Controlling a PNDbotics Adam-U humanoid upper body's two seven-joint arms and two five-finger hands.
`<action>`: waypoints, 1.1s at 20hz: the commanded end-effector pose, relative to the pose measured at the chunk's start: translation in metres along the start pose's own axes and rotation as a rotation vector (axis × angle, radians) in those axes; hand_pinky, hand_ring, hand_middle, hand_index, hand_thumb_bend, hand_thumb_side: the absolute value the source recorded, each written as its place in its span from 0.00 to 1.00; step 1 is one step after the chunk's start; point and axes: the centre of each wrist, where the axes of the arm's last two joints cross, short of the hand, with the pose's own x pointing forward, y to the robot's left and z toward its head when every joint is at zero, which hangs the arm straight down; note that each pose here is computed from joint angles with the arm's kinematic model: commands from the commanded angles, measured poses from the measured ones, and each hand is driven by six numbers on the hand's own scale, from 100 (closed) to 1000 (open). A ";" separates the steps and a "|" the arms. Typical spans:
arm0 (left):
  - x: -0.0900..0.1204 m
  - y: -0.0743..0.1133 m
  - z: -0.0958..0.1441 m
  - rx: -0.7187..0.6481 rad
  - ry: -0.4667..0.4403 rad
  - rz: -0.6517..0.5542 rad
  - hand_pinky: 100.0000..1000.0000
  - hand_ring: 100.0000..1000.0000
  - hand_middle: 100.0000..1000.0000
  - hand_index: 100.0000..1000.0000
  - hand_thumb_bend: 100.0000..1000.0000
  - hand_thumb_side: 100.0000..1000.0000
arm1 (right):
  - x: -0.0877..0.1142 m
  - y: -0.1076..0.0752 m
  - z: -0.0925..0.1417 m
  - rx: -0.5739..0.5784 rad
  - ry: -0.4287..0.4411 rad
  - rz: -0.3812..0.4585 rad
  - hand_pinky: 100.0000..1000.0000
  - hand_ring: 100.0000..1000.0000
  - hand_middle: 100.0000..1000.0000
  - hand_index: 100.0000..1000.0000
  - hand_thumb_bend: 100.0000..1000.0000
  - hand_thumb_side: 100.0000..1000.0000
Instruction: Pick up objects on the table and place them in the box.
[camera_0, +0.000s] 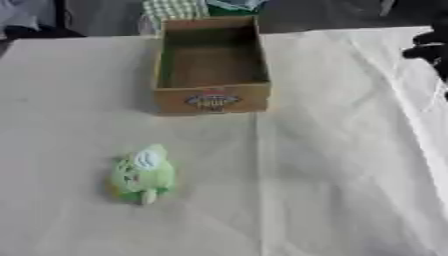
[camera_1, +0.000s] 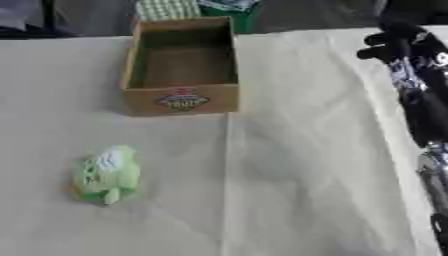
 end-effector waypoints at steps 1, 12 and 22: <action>0.007 0.000 -0.008 -0.016 -0.034 -0.002 0.72 0.53 0.49 0.68 0.07 0.58 | 0.007 -0.002 -0.003 0.010 -0.026 0.014 0.89 0.66 0.64 0.82 0.00 0.53; 0.007 -0.001 -0.008 -0.020 -0.033 0.000 0.72 0.53 0.49 0.68 0.07 0.58 | 0.009 -0.002 -0.006 0.033 -0.040 0.024 0.89 0.66 0.64 0.82 0.00 0.52; 0.022 -0.016 -0.047 -0.212 -0.170 -0.237 0.65 0.54 0.51 0.70 0.16 0.66 | 0.009 0.000 -0.007 0.039 -0.039 0.017 0.89 0.66 0.64 0.82 0.00 0.52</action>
